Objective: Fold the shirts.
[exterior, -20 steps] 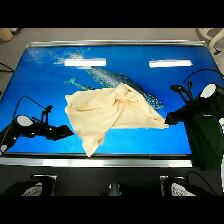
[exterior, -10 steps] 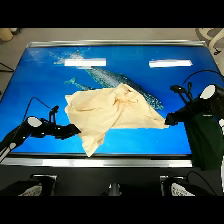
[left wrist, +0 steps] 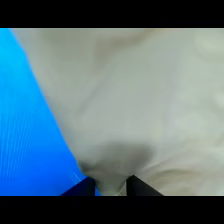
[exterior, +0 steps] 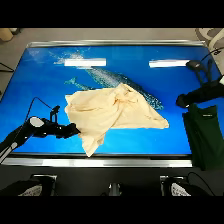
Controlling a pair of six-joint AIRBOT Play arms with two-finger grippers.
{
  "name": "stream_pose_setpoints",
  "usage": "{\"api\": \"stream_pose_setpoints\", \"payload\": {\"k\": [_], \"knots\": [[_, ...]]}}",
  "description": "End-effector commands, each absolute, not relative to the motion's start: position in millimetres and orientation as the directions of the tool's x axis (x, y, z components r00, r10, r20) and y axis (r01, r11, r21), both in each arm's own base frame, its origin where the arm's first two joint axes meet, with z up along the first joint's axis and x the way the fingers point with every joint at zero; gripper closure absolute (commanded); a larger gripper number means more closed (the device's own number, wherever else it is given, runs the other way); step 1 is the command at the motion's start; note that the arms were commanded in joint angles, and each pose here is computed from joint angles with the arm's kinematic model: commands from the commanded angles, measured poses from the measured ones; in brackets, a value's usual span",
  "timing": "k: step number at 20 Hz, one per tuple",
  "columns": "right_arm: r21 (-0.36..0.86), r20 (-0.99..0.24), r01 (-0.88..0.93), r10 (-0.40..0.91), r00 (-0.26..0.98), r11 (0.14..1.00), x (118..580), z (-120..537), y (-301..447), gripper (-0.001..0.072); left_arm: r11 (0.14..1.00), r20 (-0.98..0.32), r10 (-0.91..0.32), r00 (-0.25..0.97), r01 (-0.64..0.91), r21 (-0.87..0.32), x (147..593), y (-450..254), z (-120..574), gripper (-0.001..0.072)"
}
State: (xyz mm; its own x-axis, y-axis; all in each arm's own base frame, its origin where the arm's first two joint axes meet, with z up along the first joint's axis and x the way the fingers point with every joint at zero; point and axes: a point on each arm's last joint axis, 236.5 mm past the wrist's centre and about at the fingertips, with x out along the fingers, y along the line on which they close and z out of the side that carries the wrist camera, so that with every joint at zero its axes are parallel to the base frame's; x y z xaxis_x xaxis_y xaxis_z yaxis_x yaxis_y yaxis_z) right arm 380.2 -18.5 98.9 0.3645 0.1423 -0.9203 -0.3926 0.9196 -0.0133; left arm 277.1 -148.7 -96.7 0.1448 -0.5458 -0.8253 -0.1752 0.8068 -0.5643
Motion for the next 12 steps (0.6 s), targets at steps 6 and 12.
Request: {"api": "stream_pose_setpoints", "payload": {"k": [6,12], "knots": [[-0.017,-0.93,-0.369,0.121,0.346,0.929,419.5,85.4,-31.5,0.022,0.804,-0.825,-0.544,0.154,-0.186,-0.565,279.3,-148.5,-96.6,0.0454],[0.132,-0.977,-0.383,0.185,0.105,0.914,328.7,47.4,-6.3,0.0225,0.805,-0.825,-0.545,0.15,-0.182,-0.565,278.4,-148.7,-96.5,0.0453]]}}
